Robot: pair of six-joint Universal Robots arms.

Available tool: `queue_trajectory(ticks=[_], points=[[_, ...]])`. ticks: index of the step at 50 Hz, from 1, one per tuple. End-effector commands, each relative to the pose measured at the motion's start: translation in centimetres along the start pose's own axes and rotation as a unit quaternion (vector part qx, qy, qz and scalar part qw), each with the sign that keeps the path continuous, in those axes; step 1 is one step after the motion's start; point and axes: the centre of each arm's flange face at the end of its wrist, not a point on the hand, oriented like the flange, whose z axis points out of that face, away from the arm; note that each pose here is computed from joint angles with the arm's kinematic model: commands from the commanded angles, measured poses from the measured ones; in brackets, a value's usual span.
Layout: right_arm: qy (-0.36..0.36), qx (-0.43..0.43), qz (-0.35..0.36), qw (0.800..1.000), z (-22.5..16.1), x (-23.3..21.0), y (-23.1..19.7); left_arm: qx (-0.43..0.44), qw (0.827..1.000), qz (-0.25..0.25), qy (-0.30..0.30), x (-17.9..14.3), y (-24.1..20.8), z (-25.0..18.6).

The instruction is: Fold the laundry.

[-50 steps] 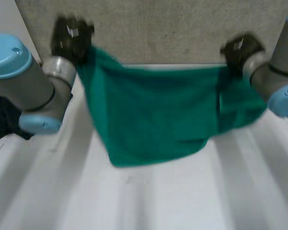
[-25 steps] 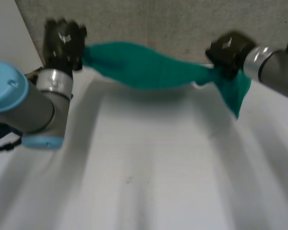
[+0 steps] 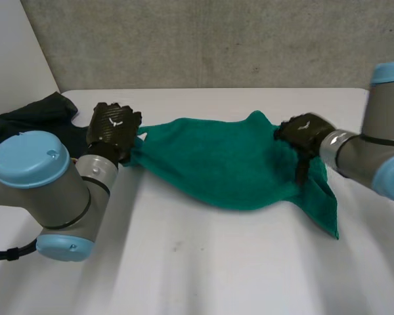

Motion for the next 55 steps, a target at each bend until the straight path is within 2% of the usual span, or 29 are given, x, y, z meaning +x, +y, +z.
queue_trajectory(ticks=[1,5,13,28,40,44,48,53,55], points=[[0.051,0.011,0.152,0.987,-4.4,2.1,0.7,0.005,1.000,-0.005,-0.004,-0.6,-0.8,-0.7],[0.073,-0.030,0.220,0.972,-7.0,2.5,3.8,0.008,1.000,-0.014,-0.005,-0.8,-1.1,-1.1],[0.095,-0.090,0.277,0.952,-8.5,2.0,9.4,0.006,1.000,-0.024,-0.004,-0.9,-1.1,-1.3],[0.078,-0.065,0.331,0.938,-6.6,0.9,11.4,0.005,1.000,-0.024,-0.007,-1.1,-1.2,-1.4],[0.078,-0.050,0.317,0.944,-4.4,0.9,11.9,-0.005,1.000,-0.023,-0.005,-1.3,-0.9,-1.6],[0.084,-0.031,0.302,0.949,-4.4,2.0,10.9,-0.009,1.000,-0.022,-0.006,-2.0,-1.7,-2.2],[0.102,0.009,0.231,0.968,-6.1,4.3,7.1,-0.023,0.999,-0.018,-0.013,-3.7,-2.8,-3.1],[0.081,-0.011,0.077,0.994,-11.1,4.9,2.2,-0.059,0.998,-0.010,-0.004,-5.1,-3.8,-5.4],[0.066,-0.031,0.034,0.997,-12.1,4.6,1.7,-0.076,0.997,-0.005,0.005,-5.4,-4.0,-6.4]])
